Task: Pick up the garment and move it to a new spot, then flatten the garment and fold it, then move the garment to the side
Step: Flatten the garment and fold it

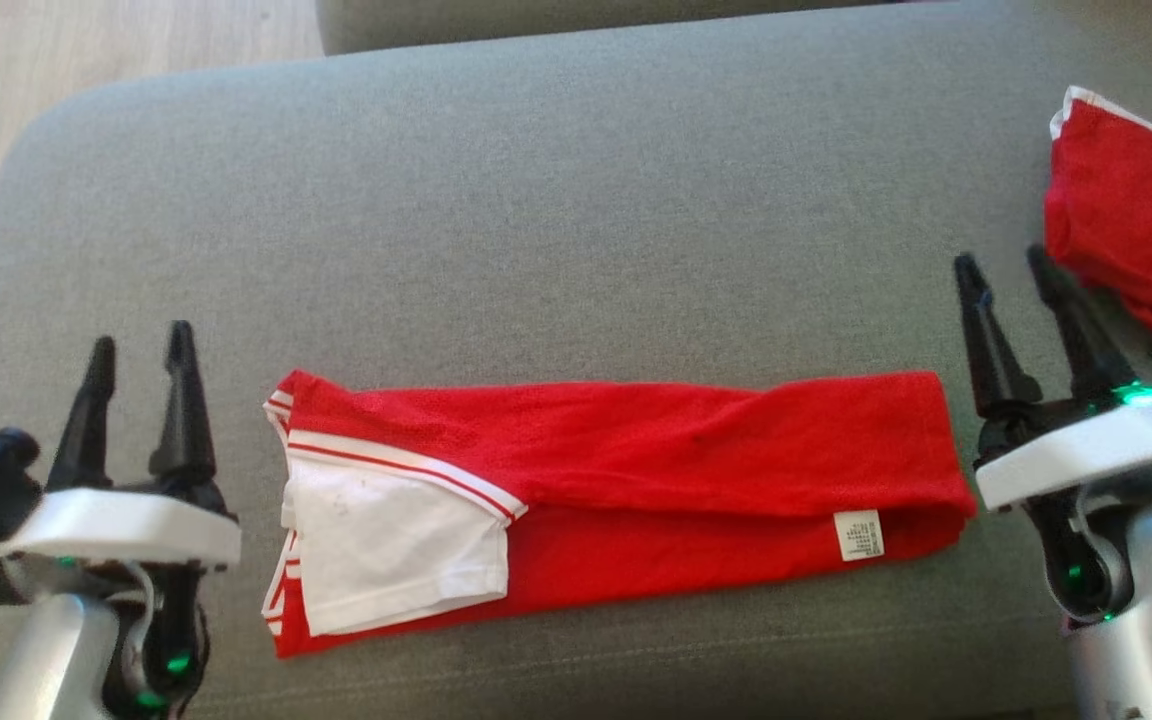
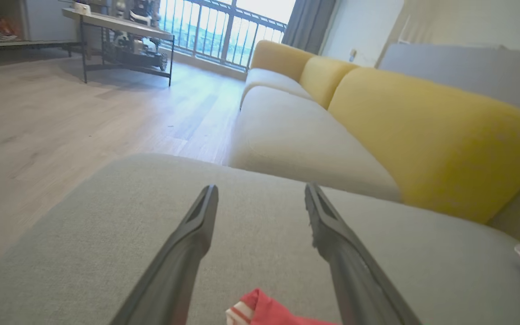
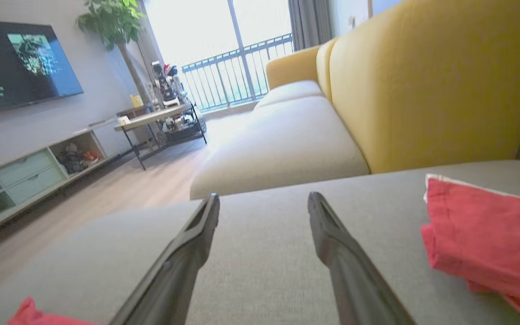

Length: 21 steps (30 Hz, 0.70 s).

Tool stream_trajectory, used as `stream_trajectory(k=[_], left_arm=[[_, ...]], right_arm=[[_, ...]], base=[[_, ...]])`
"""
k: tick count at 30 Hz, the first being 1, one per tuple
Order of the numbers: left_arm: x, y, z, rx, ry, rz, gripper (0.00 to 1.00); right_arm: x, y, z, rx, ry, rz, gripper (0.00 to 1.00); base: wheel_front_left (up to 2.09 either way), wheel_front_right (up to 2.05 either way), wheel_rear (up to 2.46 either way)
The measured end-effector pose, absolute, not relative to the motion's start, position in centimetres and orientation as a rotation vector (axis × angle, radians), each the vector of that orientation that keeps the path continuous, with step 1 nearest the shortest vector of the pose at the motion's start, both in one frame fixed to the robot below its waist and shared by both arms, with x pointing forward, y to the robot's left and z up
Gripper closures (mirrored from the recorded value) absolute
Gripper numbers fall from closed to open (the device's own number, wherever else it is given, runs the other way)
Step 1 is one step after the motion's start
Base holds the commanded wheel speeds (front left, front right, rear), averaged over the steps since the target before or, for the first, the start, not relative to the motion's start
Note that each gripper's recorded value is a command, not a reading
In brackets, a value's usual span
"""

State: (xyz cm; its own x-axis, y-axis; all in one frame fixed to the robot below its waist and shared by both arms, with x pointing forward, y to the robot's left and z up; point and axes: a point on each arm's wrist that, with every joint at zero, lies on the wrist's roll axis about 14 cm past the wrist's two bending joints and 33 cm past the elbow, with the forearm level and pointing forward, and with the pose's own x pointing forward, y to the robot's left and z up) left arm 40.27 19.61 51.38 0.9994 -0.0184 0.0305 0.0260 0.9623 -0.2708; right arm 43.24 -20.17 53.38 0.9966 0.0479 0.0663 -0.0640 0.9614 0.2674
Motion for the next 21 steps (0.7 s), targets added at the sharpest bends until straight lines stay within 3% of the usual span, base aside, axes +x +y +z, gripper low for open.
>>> stream_trajectory(k=[5,12,21], left_arm=[[40.1,19.3,53.9,-0.301,-0.135,0.014,0.0],[37.7,19.5,51.2,-0.39,-0.097,0.089,0.0],[37.4,19.6,50.2,-0.273,-0.079,0.059,0.0]], right_arm=[[41.9,-20.7,54.6,0.267,-0.172,0.033,0.0],[39.8,-20.0,51.5,0.257,-0.103,0.017,0.0],[39.6,-19.8,49.7,0.237,-0.053,0.012,0.0]], base=[[0.0,0.0,0.0],[0.0,0.0,0.0],[0.0,0.0,0.0]])
